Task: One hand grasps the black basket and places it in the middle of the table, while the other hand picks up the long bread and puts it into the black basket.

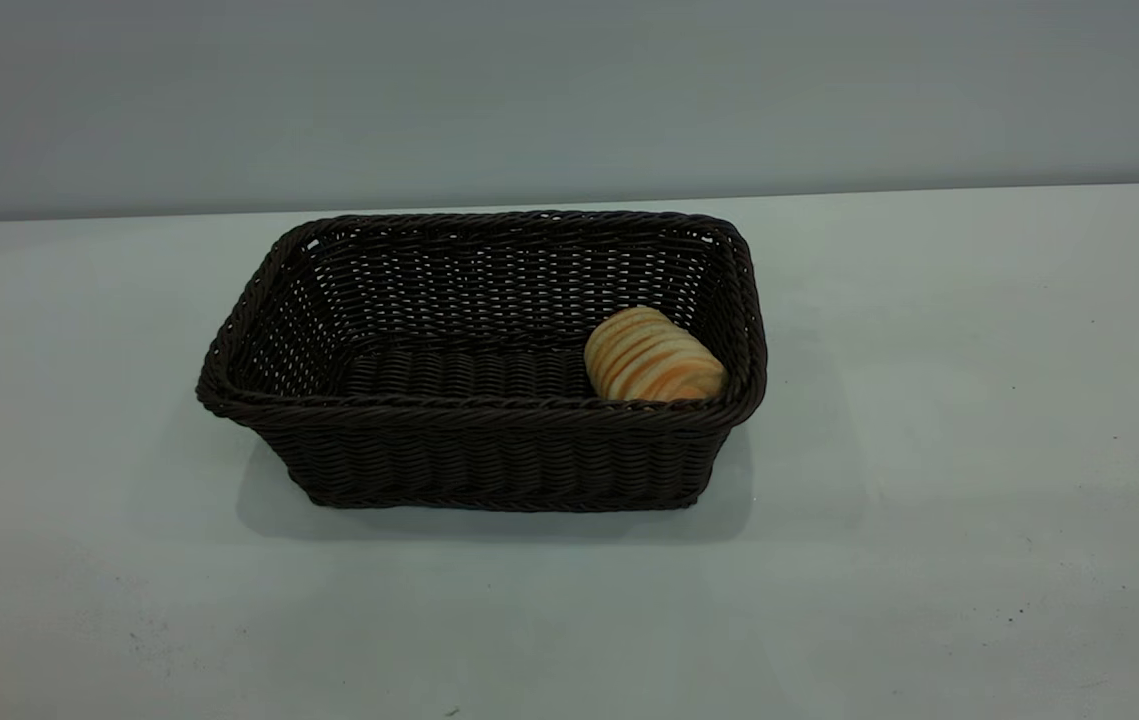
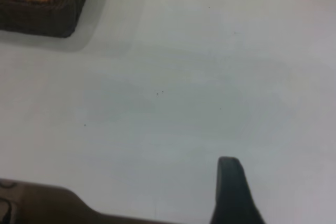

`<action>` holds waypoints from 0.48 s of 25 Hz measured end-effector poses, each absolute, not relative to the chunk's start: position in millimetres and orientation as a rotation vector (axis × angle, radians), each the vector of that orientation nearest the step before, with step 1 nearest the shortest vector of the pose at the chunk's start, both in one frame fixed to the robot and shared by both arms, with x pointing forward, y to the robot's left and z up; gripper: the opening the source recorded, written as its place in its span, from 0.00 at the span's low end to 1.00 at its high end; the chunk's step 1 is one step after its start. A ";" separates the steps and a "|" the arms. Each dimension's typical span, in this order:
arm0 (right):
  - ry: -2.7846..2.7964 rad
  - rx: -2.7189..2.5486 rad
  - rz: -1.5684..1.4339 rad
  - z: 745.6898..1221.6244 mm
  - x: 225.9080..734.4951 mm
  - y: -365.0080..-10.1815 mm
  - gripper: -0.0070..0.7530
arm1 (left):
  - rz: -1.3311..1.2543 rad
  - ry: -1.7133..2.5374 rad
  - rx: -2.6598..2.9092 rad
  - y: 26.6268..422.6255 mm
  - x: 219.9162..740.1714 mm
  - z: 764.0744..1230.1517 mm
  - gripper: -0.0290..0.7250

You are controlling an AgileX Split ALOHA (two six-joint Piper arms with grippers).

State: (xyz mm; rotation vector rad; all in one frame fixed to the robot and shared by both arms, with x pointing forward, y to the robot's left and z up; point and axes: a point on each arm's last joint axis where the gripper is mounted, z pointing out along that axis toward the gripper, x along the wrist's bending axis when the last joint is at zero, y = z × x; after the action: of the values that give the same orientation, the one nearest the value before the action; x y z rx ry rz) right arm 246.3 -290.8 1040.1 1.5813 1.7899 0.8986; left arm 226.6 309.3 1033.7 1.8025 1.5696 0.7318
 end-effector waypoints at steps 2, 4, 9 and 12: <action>1.790 1.582 0.898 1040.0 246.4 -290.8 0.61 | 0.732 1.570 1.802 309.3 226.6 1033.7 0.59; 1.790 1.582 0.898 1040.0 246.4 -290.8 0.61 | 0.732 1.570 1.802 309.3 226.6 1033.7 0.59; 1.790 1.582 0.898 1040.0 246.4 -290.8 0.61 | 0.756 1.578 1.768 309.5 223.1 1033.1 0.59; 1.790 1.581 0.899 1040.0 246.4 -290.8 0.61 | 0.786 1.638 1.726 308.6 222.4 1033.0 0.59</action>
State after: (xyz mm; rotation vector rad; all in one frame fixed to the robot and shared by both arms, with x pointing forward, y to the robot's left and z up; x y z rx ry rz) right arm 246.4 -290.8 1040.0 1.5811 1.7896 0.8989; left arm 222.4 308.6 1033.0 1.7258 1.6377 0.7858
